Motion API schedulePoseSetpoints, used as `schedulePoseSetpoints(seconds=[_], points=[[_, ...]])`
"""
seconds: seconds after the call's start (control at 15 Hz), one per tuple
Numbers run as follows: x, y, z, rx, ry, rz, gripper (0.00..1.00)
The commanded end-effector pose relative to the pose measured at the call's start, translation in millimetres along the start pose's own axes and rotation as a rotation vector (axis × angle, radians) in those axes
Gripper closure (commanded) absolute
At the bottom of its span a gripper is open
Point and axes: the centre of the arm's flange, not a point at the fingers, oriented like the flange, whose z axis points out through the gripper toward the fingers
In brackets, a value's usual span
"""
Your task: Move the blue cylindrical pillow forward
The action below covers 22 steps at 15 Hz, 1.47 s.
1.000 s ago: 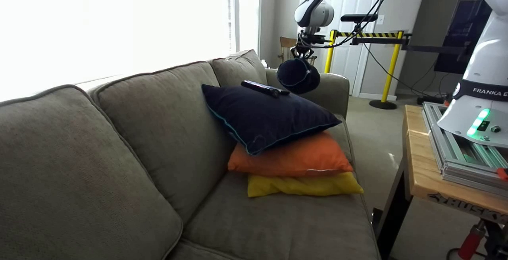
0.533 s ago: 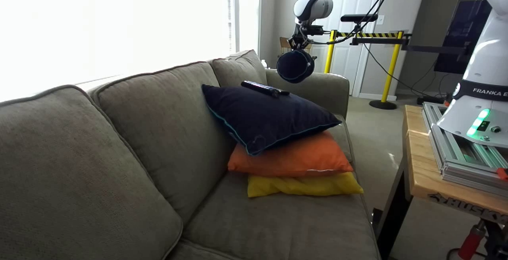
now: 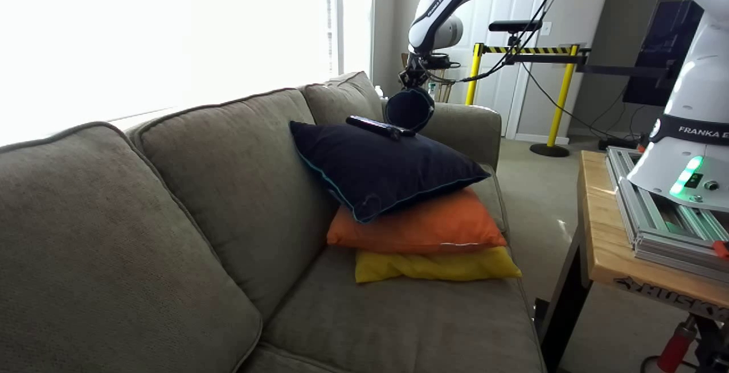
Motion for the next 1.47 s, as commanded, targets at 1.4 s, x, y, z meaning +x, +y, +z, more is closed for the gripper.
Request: schedulePoseSetpoints(seconds=[1.4], points=[[25.7,-72.9,92.0,0.031,0.165,0.120,0.97]])
